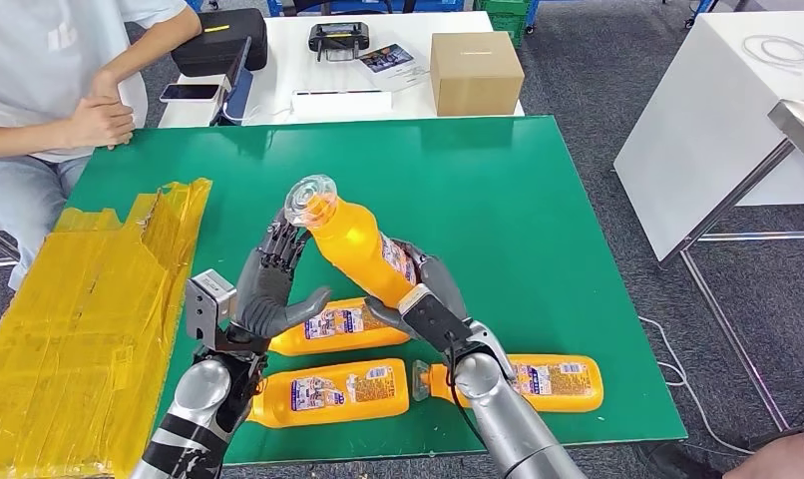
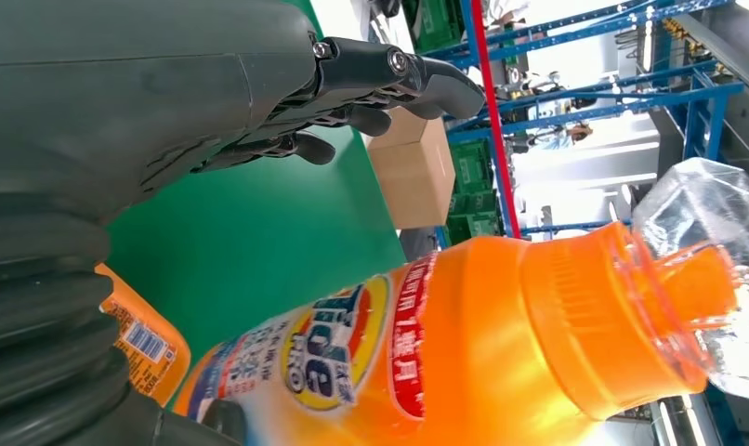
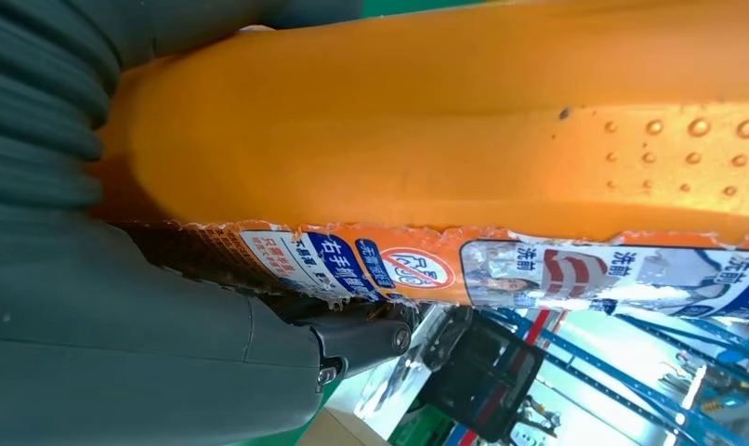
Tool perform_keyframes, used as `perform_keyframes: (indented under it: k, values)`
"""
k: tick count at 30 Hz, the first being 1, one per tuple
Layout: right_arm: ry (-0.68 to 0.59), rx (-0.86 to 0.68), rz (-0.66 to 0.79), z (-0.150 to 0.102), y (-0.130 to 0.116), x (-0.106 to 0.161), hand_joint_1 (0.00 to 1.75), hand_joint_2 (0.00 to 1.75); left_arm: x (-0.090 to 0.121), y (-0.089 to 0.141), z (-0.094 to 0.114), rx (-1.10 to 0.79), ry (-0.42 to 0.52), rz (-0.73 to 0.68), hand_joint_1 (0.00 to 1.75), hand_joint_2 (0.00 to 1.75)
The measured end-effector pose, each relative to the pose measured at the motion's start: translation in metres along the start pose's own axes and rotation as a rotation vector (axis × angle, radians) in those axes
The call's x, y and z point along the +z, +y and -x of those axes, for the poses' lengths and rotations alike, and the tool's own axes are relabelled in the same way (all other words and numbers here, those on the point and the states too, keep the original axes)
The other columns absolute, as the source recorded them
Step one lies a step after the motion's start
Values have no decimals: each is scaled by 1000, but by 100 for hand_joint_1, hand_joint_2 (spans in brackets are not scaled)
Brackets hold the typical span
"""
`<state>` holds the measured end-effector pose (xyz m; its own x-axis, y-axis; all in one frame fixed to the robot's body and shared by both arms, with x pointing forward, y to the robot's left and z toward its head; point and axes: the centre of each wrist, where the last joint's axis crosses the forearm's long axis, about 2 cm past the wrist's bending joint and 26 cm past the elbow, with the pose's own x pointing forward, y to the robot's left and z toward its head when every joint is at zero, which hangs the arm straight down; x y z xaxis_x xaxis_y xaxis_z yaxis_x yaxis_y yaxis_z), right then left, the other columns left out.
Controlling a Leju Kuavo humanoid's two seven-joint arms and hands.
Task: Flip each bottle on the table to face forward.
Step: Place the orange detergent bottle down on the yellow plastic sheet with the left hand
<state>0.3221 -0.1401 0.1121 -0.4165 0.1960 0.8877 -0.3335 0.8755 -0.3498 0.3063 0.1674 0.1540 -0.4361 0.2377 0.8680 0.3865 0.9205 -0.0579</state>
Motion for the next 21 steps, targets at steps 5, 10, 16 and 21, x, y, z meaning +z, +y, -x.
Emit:
perform_keyframes:
  k: [5, 10, 16, 21]
  values:
    - [4, 2, -10, 1, 1, -2, 143, 175, -2, -1, -1, -1, -5, 6, 0, 175]
    - [10, -3, -29, 2, 5, -3, 142, 175, -3, -2, -1, -1, -7, 15, 0, 175]
    - [18, -8, -55, 2, 13, -3, 144, 175, -3, -7, -1, -32, -14, 30, 0, 175]
    - [8, 3, -115, -3, 22, -10, 146, 175, -7, -11, -1, -43, -17, 47, 0, 175]
